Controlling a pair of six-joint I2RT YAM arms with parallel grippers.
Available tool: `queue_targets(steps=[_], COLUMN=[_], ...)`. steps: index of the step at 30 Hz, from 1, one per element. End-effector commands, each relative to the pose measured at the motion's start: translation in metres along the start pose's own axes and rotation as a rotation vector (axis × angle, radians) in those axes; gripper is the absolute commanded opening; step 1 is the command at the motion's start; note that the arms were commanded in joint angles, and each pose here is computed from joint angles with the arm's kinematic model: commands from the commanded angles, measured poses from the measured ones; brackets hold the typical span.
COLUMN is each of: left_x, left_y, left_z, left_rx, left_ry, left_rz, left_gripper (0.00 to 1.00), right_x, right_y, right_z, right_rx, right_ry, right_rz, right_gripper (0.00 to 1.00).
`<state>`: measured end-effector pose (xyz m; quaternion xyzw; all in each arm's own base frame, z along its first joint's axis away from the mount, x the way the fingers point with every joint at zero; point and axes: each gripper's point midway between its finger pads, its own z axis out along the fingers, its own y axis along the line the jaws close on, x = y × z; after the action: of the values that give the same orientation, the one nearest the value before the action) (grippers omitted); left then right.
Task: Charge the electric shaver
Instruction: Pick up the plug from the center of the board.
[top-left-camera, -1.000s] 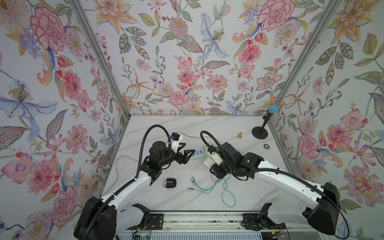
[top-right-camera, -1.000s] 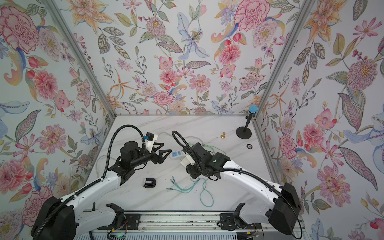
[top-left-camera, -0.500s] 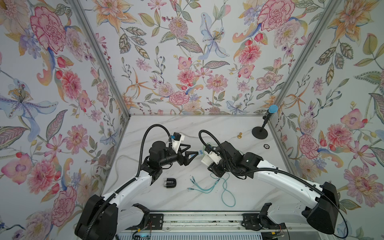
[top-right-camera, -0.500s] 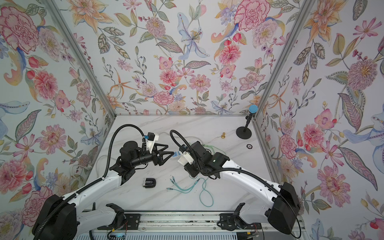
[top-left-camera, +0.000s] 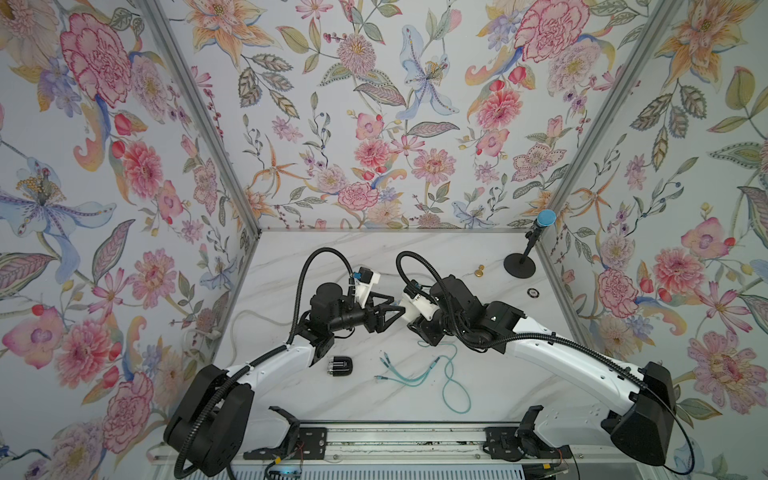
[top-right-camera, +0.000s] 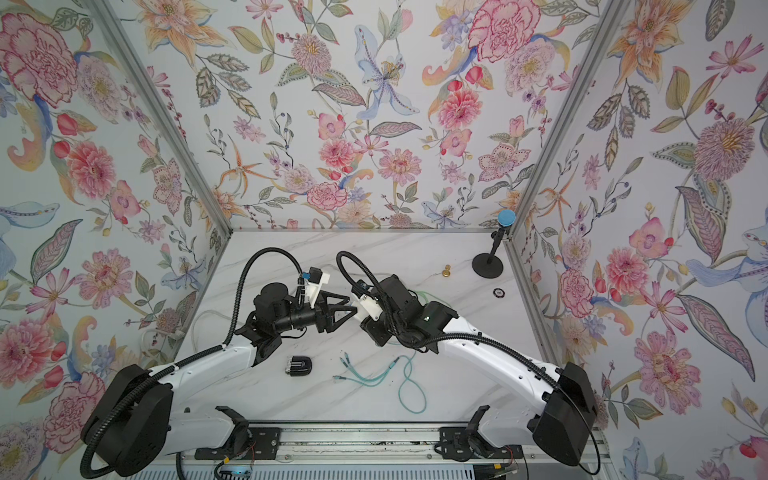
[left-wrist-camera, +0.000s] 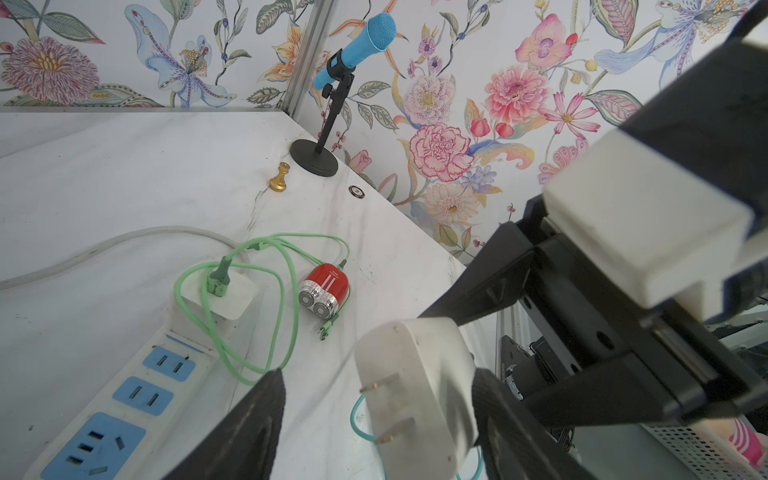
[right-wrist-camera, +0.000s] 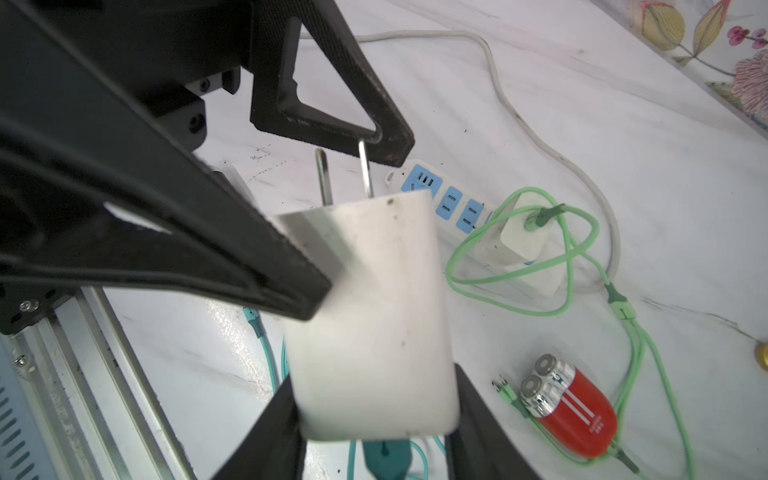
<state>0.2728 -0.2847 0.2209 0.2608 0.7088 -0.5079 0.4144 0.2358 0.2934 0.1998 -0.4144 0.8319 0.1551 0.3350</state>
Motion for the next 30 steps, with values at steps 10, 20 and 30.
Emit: queue_targets(steps=[10, 20, 30], left_x=[-0.008, -0.008, -0.005], left_y=[-0.018, -0.021, -0.019], left_z=[0.007, 0.009, 0.010], left_rx=[0.106, 0.138, 0.143], left_ry=[-0.002, -0.004, 0.000], left_rz=[0.015, 0.003, -0.013], left_gripper=[0.35, 0.00, 0.00], right_x=[-0.033, -0.038, -0.041], right_y=[-0.006, -0.011, -0.019], right_z=[-0.004, -0.011, -0.018], right_rx=[0.042, 0.075, 0.125], right_ry=[-0.088, -0.125, -0.153], right_rz=[-0.068, -0.090, -0.095], right_gripper=[0.21, 0.20, 0.19])
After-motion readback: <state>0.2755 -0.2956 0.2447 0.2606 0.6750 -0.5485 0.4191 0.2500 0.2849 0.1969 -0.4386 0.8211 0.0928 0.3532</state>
